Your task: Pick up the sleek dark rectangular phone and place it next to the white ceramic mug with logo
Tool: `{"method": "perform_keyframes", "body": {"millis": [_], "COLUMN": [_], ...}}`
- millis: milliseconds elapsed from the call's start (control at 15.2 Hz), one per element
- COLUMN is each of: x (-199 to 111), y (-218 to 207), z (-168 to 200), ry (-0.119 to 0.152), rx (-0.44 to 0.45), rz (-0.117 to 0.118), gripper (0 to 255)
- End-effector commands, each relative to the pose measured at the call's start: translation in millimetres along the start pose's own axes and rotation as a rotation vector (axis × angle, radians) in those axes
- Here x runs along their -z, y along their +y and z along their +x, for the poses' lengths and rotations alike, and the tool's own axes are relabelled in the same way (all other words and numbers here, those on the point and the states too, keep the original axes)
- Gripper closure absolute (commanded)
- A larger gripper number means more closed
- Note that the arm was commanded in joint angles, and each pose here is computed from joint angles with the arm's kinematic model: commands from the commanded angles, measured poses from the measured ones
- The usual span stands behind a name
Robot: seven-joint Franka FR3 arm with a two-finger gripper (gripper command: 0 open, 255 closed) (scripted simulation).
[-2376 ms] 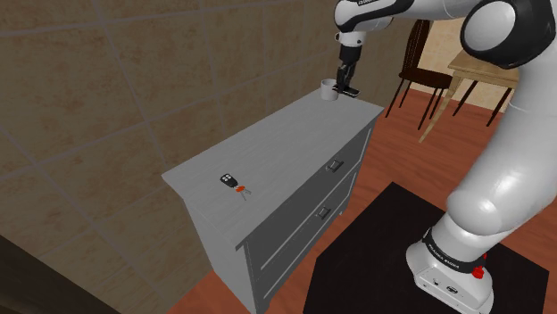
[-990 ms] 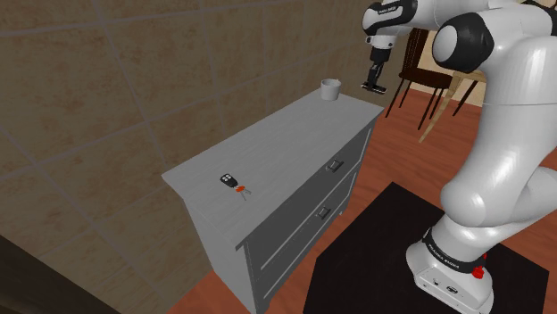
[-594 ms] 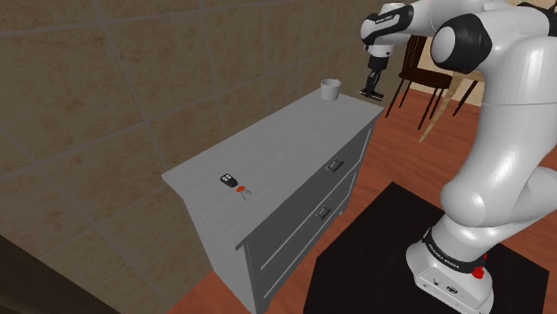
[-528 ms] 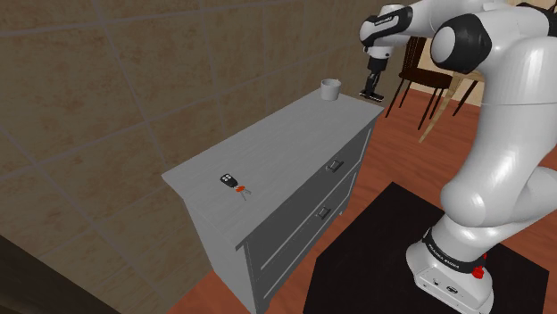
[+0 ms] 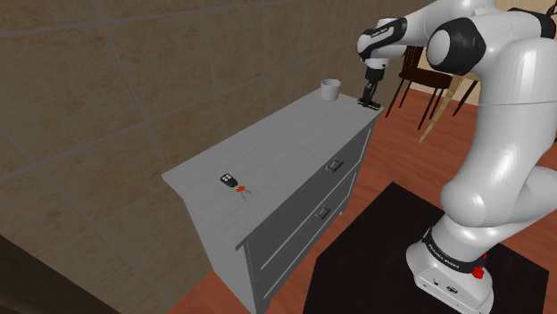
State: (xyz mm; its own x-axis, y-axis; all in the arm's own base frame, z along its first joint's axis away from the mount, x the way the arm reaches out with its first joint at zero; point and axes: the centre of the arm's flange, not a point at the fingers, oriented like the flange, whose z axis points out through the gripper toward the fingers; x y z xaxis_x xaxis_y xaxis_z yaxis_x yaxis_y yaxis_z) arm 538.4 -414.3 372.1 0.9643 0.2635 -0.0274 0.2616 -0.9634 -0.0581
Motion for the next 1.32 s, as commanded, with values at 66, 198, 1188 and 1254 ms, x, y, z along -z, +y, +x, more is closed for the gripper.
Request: {"method": "perform_keyframes", "body": {"millis": [66, 198, 1188, 1254], "x": [-16, -29, -15, -2], "y": [0, 0, 0, 0], "z": [0, 0, 0, 0], "ry": [0.000, 0.000, 0.000, 0.000], "rx": [0.000, 0.000, 0.000, 0.000], "rz": [-0.001, -0.001, -0.001, -0.001], "gripper": [255, 255, 0, 0]}}
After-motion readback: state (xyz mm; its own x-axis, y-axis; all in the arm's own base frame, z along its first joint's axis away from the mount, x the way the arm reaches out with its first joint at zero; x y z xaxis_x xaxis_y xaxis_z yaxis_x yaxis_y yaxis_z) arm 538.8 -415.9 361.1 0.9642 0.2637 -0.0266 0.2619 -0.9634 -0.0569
